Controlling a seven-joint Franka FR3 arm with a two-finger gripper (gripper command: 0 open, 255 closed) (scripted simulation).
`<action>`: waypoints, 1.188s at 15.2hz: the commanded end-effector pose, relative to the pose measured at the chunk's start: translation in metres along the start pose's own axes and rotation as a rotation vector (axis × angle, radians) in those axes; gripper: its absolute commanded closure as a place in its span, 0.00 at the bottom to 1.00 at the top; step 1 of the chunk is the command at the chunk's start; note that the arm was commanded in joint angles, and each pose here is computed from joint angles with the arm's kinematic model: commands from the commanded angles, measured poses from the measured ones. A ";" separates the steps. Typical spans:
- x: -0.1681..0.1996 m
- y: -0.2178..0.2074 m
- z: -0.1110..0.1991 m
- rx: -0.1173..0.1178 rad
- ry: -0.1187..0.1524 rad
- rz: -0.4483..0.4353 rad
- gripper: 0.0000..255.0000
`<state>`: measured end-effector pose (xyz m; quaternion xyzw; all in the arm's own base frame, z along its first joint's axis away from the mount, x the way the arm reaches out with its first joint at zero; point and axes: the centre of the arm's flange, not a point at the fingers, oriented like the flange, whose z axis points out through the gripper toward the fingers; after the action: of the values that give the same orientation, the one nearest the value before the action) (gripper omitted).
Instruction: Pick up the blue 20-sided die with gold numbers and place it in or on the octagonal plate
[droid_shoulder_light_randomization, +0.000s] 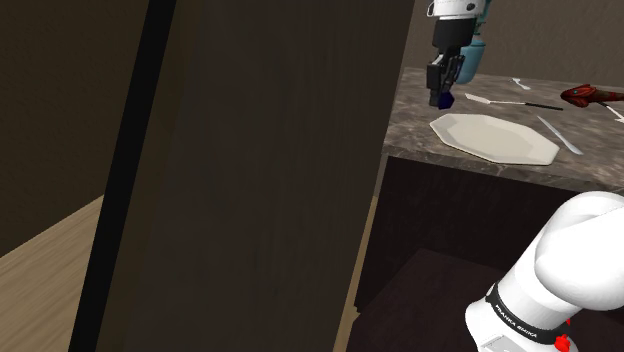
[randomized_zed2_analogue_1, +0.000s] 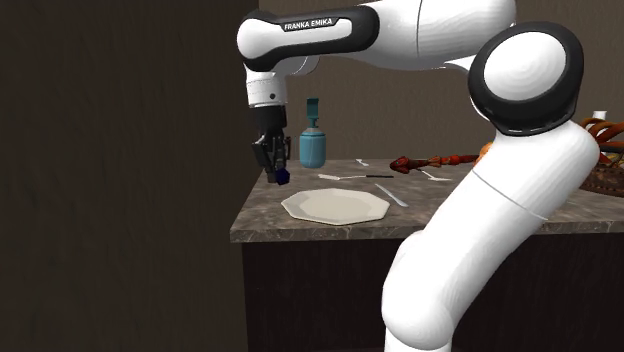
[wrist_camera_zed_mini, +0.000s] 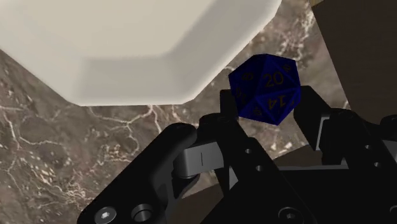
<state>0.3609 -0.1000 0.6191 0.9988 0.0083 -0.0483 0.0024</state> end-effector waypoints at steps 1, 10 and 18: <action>-0.016 0.018 0.002 0.000 0.000 -0.001 1.00; -0.106 0.107 0.011 0.000 0.000 -0.001 1.00; -0.102 0.107 0.053 0.000 0.000 -0.001 1.00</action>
<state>0.2574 -0.2098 0.5821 0.9988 0.0087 -0.0486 0.0023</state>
